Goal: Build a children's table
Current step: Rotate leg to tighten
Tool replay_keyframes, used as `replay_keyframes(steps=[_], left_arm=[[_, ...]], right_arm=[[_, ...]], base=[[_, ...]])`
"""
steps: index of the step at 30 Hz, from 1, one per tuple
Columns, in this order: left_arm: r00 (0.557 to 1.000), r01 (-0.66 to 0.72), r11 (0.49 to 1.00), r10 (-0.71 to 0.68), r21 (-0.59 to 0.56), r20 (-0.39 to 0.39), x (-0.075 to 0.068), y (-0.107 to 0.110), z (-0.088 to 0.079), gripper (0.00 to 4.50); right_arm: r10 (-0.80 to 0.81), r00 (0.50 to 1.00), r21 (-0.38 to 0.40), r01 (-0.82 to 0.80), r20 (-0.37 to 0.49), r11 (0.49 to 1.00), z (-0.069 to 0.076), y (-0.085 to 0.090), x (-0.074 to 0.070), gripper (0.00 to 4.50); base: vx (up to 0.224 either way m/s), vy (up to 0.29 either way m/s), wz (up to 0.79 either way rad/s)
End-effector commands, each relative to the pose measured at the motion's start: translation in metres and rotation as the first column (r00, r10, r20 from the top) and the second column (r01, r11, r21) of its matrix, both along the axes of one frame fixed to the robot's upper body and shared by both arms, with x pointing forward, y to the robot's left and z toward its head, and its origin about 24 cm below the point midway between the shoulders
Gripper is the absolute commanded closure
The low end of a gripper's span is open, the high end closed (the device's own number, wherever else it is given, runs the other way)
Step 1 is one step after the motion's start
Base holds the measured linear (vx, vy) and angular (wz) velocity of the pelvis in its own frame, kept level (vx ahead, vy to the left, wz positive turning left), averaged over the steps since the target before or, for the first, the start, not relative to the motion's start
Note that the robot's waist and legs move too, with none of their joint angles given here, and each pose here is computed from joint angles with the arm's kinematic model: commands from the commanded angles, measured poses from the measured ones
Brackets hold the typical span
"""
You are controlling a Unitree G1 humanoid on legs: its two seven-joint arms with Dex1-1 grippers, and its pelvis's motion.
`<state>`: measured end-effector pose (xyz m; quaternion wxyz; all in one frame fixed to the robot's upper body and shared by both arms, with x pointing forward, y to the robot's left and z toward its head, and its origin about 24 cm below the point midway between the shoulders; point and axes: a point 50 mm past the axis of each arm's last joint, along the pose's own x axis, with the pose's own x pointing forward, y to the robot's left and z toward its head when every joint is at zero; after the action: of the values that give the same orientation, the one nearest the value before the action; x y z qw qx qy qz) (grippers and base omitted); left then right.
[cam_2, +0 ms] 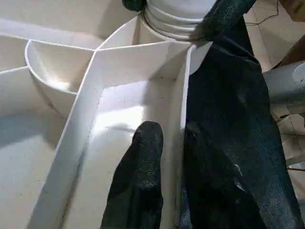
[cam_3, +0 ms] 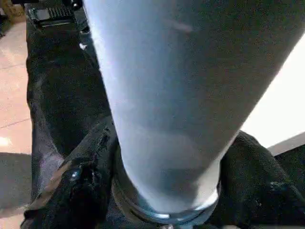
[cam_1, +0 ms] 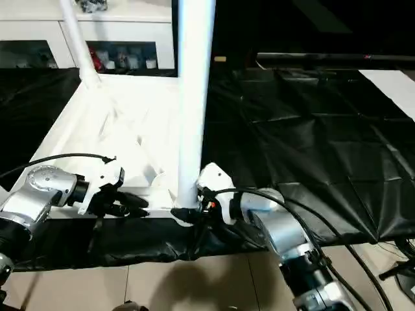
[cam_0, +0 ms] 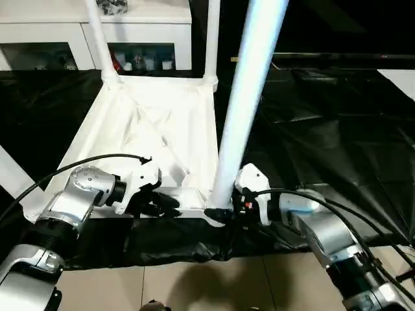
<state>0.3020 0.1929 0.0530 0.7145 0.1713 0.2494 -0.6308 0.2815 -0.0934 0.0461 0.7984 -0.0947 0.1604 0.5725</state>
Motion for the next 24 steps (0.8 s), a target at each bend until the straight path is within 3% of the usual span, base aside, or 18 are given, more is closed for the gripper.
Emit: replay_keyframes(steps=[1,6,11,13,15,20,23,24], left_arm=[[0.999,-0.029,0.999,0.031,0.046,-0.041,-0.002,0.008,-0.006,3.93],[0.994,-0.019,0.996,0.028,0.091,-0.105,-0.006,0.010,-0.012,4.38],[0.993,-0.068,0.994,0.075,0.082,-0.087,-0.002,0.006,-0.012,4.50],[0.991,-0.116,0.992,0.119,0.051,-0.062,0.003,-0.005,-0.011,4.50],[0.983,-0.183,0.983,0.182,-0.021,-0.034,0.010,-0.031,-0.009,4.50],[0.971,-0.237,0.969,0.238,-0.075,0.003,0.014,-0.069,-0.010,4.50],[0.978,-0.204,0.973,0.207,-0.106,0.016,0.007,-0.094,-0.014,4.50],[0.979,-0.199,0.974,0.203,-0.109,0.028,0.007,-0.098,-0.016,4.50]], right_arm=[[0.007,1.000,-0.010,-0.007,0.014,1.000,0.001,0.001,0.003,1.73],[0.011,1.000,0.001,-0.011,0.006,1.000,-0.002,0.006,0.005,1.81],[-0.042,0.999,0.041,0.042,0.002,0.998,-0.002,0.009,0.009,1.82],[-0.168,0.985,0.051,0.166,0.031,0.985,-0.004,0.008,0.019,1.82],[-0.413,0.911,0.060,0.411,0.017,0.910,-0.012,0.008,0.033,1.83],[-0.526,0.850,0.066,0.526,-0.017,0.848,-0.022,0.027,0.034,1.83],[-0.542,0.840,0.118,0.542,-0.035,0.832,-0.020,0.053,0.033,1.83],[-0.531,0.847,0.136,0.528,-0.020,0.838,-0.018,0.060,0.033,1.48]], base=[[0.000,0.000,0.00],[0.000,0.000,0.00],[0.000,0.000,0.00],[0.000,0.000,0.00],[0.000,0.000,0.00],[0.000,0.000,0.00],[0.000,0.000,0.00],[0.000,0.000,0.00]])
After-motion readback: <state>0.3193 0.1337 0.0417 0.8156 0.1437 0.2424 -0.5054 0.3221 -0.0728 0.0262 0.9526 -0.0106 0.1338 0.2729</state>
